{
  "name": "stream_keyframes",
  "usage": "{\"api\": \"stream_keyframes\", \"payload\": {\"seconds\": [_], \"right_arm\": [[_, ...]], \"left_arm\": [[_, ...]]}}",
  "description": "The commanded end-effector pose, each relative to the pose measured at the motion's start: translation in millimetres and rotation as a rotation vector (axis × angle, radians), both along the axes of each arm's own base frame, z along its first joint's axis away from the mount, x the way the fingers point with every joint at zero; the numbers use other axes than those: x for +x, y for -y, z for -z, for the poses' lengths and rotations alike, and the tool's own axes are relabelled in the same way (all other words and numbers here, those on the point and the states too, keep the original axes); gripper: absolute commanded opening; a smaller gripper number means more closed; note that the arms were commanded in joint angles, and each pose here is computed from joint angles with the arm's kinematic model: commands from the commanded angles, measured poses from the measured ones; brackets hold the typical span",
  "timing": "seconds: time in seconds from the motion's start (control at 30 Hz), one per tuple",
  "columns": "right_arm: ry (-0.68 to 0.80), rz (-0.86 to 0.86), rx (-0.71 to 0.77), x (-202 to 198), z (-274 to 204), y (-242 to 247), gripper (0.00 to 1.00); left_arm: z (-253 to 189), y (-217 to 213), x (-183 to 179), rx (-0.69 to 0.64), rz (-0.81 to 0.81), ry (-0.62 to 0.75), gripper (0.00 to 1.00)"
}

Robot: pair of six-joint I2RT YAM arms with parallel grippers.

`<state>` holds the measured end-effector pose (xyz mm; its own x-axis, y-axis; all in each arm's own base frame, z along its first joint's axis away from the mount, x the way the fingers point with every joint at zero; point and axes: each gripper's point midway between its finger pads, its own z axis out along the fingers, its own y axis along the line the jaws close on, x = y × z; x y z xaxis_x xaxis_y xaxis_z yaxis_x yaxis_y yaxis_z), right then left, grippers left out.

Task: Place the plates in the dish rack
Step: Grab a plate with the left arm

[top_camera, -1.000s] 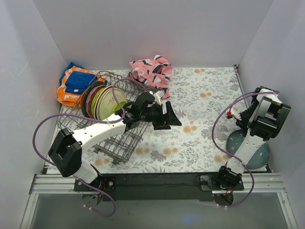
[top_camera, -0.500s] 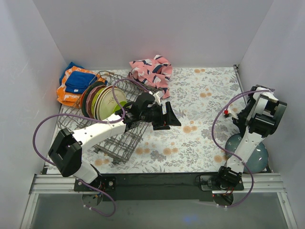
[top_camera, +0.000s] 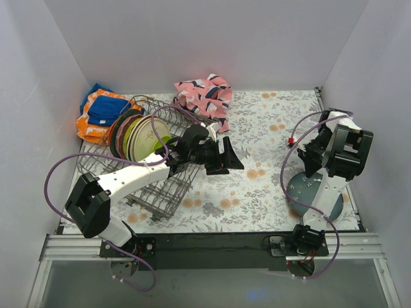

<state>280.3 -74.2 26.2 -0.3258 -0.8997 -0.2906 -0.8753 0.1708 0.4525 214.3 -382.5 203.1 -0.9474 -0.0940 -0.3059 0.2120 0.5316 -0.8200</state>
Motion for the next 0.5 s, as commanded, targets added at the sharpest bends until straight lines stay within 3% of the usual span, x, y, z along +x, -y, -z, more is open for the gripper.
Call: {"api": "stream_keyframes", "payload": {"seconds": [0.0,0.47], "right_arm": [[0.175,0.032,0.125,53.2,8.5,-42.5,0.01],[0.182,0.024,0.264,79.9,-12.1,-140.9,0.01]], "left_arm": [[-16.1,-1.2,-2.8,-0.019,0.005,0.04,0.77],[-15.6,-3.2,-3.0,-0.017,0.002,0.044,0.77]]}}
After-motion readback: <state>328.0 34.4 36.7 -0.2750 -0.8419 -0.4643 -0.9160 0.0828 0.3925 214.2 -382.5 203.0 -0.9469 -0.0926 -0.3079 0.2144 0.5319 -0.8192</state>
